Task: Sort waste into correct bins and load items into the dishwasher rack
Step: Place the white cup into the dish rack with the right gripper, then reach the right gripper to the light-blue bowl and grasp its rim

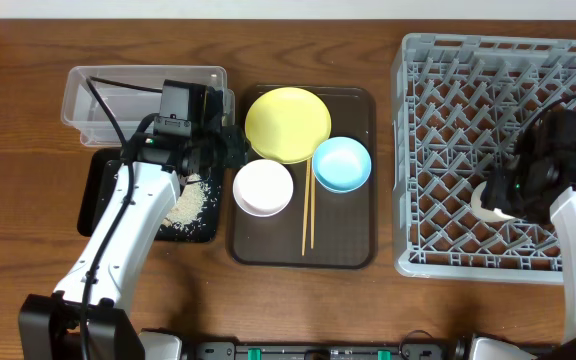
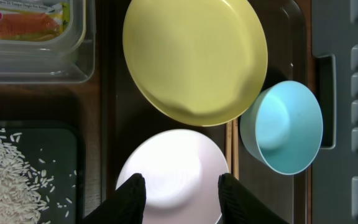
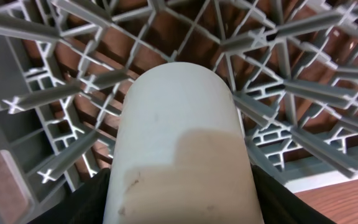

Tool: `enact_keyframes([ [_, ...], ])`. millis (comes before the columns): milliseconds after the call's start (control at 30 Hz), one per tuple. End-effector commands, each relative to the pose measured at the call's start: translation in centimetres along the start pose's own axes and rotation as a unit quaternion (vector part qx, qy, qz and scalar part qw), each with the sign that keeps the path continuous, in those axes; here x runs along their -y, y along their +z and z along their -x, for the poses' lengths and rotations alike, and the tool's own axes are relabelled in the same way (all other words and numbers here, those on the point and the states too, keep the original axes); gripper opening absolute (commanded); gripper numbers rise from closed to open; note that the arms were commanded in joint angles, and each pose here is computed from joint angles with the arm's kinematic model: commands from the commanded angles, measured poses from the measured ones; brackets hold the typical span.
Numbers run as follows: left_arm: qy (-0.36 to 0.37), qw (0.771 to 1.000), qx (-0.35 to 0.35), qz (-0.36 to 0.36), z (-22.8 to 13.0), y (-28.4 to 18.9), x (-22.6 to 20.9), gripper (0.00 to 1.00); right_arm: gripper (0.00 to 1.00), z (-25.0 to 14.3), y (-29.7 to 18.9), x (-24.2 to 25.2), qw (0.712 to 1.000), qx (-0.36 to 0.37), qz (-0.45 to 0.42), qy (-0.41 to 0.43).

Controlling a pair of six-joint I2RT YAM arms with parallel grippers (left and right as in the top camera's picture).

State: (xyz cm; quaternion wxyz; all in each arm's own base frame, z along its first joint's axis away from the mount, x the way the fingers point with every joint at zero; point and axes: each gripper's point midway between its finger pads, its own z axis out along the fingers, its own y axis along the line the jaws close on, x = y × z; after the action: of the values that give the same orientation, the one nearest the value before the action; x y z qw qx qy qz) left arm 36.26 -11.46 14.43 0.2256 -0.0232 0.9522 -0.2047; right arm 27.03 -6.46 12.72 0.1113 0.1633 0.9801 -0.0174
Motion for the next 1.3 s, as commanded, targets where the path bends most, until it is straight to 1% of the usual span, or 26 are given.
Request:
enact_keyframes([
  [0,0.004,1.0,0.001,0.007,0.1,-0.1,-0.3,0.41,0.3,-0.8,0.9,0.4,1.0,-0.013,-0.008,0.017],
  [100,0.004,1.0,0.001,0.007,0.1,-0.1,-0.3,0.41,0.4,-1.0,1.4,0.4,1.0,-0.014,-0.008,0.016],
  [133,0.004,1.0,0.001,0.007,0.1,-0.1,-0.3,0.41,0.47,-1.0,1.4,0.4,1.0,-0.013,-0.008,0.017],
  [233,0.004,1.0,0.001,0.007,0.1,-0.1,-0.3,0.42,0.78,-0.4,1.5,0.4,1.0,-0.002,-0.006,0.017],
  [300,0.004,1.0,0.001,0.007,0.1,-0.1,-0.3,0.42,0.88,-0.1,1.5,0.3,1.0,0.006,-0.005,0.017],
  [333,0.004,1.0,0.001,0.007,0.1,-0.1,-0.3,0.45,0.9,0.0,1.5,0.3,1.0,0.007,-0.004,0.017],
  [400,0.004,1.0,0.001,0.007,0.0,-0.1,-0.3,0.47,0.99,0.1,1.5,0.1,1.0,0.009,0.0,0.017],
  [533,0.003,1.0,0.0,0.008,0.0,-0.1,-0.3,0.48,0.99,0.8,1.4,-0.7,0.999,0.022,0.023,0.017],
  [633,0.003,1.0,-0.002,0.009,-0.1,-0.1,-0.3,0.48,0.99,1.9,1.2,-2.1,0.997,0.043,0.063,0.015],
  [767,-0.003,0.999,-0.01,0.054,-0.7,-0.2,-2.0,0.49,0.99,3.9,0.2,-4.4,0.988,0.083,0.129,-0.003],
  [833,-0.006,0.997,-0.017,0.079,-1.1,-0.4,-2.9,0.5,0.96,5.3,-0.9,-6.2,0.977,0.113,0.175,-0.036],
  [867,-0.007,0.996,-0.02,0.091,-1.3,-0.4,-3.3,0.52,0.93,6.2,-2.0,-7.6,0.967,0.136,0.208,-0.057],
  [933,-0.011,0.993,-0.024,0.112,-1.7,-0.6,-4.1,0.52,0.9,7.4,-3.7,-9.9,0.946,0.172,0.256,-0.098],
  [967,-0.021,0.991,-0.024,0.128,-1.8,-0.8,-4.6,0.53,0.88,8.0,-4.7,-11.5,0.93,0.197,0.282,-0.127],
  [1000,-0.035,0.989,-0.022,0.144,-1.9,-0.9,-5.2,0.53,0.88,8.4,-5.3,-12.4,0.922,0.211,0.293,-0.14],
  [1167,-0.105,0.968,-0.003,0.226,-2.1,-2.0,-8.0,0.54,0.88,8.7,-6.8,-17.4,0.886,0.265,0.295,-0.239],
  [1267,-0.132,0.962,-0.003,0.241,-2.4,-2.5,-9.0,0.56,0.88,8.3,-6.7,-20.1,0.875,0.284,0.27,-0.286],
])
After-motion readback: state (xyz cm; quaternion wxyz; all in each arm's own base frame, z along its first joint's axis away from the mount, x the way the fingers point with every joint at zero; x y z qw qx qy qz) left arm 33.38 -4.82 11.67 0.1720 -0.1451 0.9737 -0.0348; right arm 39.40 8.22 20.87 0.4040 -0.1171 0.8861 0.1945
